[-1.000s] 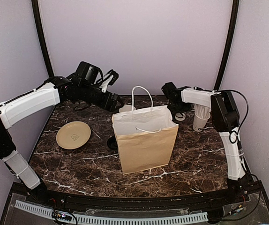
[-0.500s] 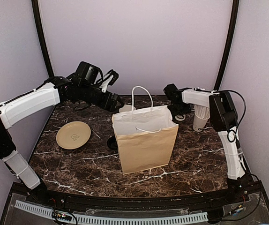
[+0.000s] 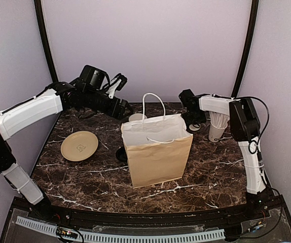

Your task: Pack the takeout coffee

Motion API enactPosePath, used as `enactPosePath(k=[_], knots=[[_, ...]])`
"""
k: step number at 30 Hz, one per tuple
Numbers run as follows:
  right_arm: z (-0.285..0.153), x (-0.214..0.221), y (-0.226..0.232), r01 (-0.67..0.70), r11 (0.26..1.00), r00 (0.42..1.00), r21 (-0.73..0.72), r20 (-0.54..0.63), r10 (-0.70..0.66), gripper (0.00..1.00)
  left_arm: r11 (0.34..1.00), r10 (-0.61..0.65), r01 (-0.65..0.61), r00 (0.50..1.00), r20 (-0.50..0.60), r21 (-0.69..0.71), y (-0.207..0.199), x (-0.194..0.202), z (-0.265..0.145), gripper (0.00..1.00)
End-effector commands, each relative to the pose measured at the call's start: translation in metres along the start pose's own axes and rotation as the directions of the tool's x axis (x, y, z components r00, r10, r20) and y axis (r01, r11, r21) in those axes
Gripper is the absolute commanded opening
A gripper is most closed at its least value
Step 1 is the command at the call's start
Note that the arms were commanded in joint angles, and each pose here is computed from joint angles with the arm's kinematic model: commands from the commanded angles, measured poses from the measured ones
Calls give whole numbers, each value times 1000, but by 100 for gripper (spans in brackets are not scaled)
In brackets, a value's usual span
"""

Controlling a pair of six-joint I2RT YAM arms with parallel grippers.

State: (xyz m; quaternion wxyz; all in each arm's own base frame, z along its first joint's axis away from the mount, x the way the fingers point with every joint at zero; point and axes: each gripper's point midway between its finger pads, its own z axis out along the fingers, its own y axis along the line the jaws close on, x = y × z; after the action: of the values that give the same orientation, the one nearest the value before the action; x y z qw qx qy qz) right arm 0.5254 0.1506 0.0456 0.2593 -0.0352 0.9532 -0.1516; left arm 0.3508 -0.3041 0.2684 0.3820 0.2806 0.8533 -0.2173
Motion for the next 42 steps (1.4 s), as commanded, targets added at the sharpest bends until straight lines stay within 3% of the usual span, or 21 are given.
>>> enactPosePath(k=[1, 8, 17, 20, 25, 30, 33, 37, 42], knots=[[-41, -30, -14, -30, 999, 995, -38, 97, 34, 61, 1000, 6, -5, 997, 72, -8, -1, -19, -28, 81], [-109, -61, -20, -26, 984, 972, -174, 225, 65, 59, 999, 40, -37, 993, 108, -26, -2, -40, -42, 82], [-237, -99, 18, 247, 832, 884, -497, 468, 17, 57, 995, 98, -93, 973, 208, -33, -13, -102, -80, 85], [-284, -95, 34, 422, 726, 821, -543, 569, -52, 58, 994, 111, -113, 967, 229, -6, -20, -113, -90, 87], [-363, -64, 52, 672, 454, 686, -586, 723, -81, 59, 982, 115, -152, 953, 280, 114, -46, -128, -116, 93], [-415, -43, 35, 785, 375, 552, -494, 832, -58, 60, 925, 111, -214, 942, 316, 314, -85, -130, -142, 99], [-440, -16, 29, 861, 263, 468, -434, 880, -82, 61, 886, 97, -231, 940, 326, 402, -101, -133, -154, 99], [-455, 30, 24, 913, 115, 404, -392, 907, -116, 61, 792, 83, -247, 950, 302, 558, -126, -122, -162, 99], [-465, 76, 21, 924, -4, 377, -382, 912, -159, 65, 693, 44, -194, 973, 228, 694, -148, -108, -158, 99]])
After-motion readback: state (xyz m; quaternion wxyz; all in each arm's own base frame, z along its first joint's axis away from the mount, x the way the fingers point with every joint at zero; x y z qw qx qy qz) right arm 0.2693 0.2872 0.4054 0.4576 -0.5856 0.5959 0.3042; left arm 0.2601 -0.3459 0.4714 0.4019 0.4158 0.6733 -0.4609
